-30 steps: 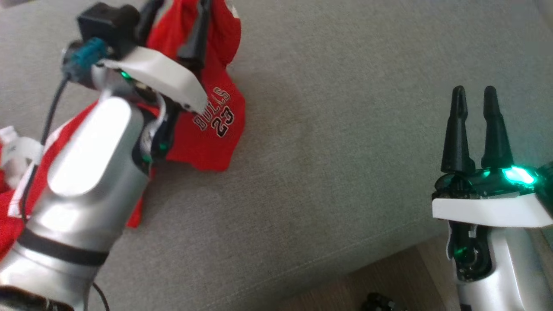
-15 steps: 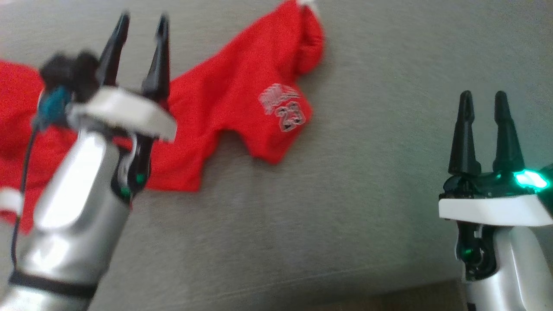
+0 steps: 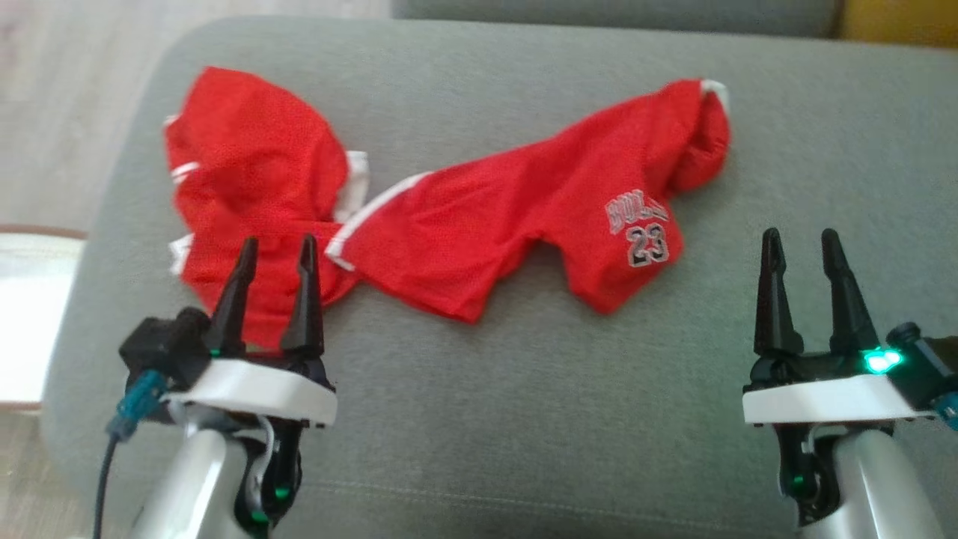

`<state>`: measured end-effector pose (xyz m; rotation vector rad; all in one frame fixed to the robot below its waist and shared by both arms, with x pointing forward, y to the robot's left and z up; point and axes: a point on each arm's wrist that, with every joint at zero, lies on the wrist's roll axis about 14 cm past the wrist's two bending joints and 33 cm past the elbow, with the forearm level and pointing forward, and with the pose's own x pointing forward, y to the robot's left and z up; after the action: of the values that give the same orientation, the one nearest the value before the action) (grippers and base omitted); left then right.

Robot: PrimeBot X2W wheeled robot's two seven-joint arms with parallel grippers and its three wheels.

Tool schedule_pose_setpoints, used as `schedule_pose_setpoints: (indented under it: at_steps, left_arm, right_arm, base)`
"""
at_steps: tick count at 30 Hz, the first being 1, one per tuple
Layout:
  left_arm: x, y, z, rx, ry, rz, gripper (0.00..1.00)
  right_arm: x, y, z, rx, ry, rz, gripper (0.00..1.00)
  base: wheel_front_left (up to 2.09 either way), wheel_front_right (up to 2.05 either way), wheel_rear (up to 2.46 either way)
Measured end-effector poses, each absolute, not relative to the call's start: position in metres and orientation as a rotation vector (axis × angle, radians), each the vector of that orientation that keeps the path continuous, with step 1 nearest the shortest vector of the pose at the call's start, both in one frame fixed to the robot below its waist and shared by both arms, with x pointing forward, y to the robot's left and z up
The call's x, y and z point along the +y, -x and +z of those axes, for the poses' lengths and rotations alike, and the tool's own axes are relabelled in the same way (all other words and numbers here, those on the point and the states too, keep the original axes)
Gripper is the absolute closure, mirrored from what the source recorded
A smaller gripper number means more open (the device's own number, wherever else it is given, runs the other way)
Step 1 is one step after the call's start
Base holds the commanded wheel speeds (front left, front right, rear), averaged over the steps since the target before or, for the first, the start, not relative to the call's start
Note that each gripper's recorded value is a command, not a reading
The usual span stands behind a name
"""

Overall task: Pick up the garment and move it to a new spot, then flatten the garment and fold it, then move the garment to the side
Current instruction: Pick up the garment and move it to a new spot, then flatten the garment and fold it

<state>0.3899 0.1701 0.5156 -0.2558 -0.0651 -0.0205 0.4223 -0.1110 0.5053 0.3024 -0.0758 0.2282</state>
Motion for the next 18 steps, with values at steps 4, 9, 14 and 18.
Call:
schedule_pose_setpoints:
  at_steps: [4, 9, 14, 18]
  left_arm:
    - [0.177, -0.381, 0.525, -0.098, 0.249, 0.002, 0.0]
    - [0.18, -0.376, 0.534, -0.135, 0.243, 0.006, 0.0]
    - [0.18, -0.375, 0.529, -0.125, 0.26, 0.015, 0.0]
    - [0.189, -0.371, 0.521, -0.108, 0.266, 0.046, 0.0]
  right_arm:
    - [-0.097, -0.423, 0.508, -0.077, -0.296, 0.269, 0.0]
    - [-0.075, -0.421, 0.508, -0.069, -0.267, 0.335, 0.0]
    - [-0.021, -0.409, 0.494, 0.02, -0.237, 0.503, 0.0]
    - [0.034, -0.399, 0.484, 0.083, -0.095, 0.691, 0.0]
  base:
    - [0.0, 0.0, 0.0]
    - [0.0, 0.0, 0.0]
    - [0.0, 0.0, 0.0]
    - [0.0, 0.0, 0.0]
